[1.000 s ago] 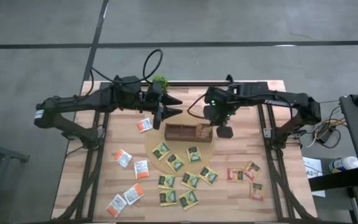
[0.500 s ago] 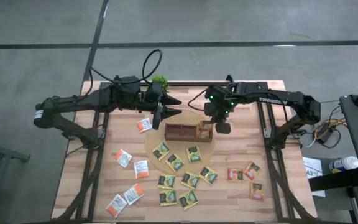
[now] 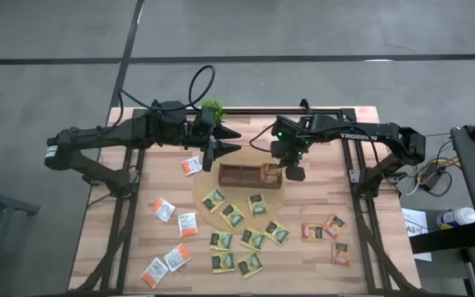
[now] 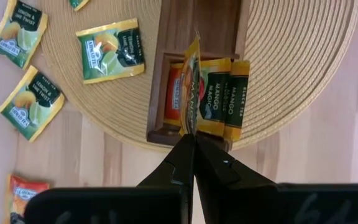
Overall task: Pick & Place Tea
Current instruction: Put the orange tea bag into the right section of the wooden organizer
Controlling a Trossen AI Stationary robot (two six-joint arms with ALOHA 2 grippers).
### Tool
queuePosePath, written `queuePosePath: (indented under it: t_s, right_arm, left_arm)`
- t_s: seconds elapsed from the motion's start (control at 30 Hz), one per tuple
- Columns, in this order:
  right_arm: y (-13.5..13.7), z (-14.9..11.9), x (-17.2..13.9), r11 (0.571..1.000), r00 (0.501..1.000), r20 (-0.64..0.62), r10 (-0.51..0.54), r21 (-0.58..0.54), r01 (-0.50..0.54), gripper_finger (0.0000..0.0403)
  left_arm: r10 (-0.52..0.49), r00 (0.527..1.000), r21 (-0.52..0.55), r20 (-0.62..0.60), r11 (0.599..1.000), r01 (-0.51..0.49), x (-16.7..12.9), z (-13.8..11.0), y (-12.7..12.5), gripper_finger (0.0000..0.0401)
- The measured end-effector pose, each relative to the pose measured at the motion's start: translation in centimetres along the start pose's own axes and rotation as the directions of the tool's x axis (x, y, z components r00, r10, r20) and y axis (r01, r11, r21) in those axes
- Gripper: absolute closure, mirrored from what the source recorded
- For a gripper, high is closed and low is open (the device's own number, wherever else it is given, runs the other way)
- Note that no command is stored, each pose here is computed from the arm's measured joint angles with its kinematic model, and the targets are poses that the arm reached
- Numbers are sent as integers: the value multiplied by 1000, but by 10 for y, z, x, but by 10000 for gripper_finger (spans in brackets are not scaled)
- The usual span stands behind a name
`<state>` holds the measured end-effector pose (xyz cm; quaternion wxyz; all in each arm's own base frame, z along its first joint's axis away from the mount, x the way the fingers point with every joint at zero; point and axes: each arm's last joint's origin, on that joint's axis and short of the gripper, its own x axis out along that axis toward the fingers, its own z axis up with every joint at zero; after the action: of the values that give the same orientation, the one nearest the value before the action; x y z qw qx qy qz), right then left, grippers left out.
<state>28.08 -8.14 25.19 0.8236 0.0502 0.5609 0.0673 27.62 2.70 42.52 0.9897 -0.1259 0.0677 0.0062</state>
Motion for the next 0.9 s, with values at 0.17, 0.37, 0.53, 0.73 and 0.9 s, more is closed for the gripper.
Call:
queuePosePath:
  t_s: [0.17,0.37,0.53,0.73,0.9]
  right_arm:
    - [-1,2,2,1000,1000,25,-7,3,7,395]
    - [-5,-1,3,1000,1000,22,-4,15,4,395]
    - [-7,-3,5,1000,1000,31,4,25,-5,395]
    - [-8,-6,9,999,1000,23,12,33,-13,395]
    - [-8,-6,10,999,999,33,29,35,-30,395]
  left_arm:
    - [1,1000,0,0,1000,-1,0,0,0,213]
    - [2,1000,-2,1,1000,-2,0,0,0,213]
    - [3,1000,-2,1,1000,-3,0,0,0,213]
    - [7,1000,-2,2,1000,-7,0,0,0,213]
    - [10,1000,-1,2,1000,-10,0,0,0,213]
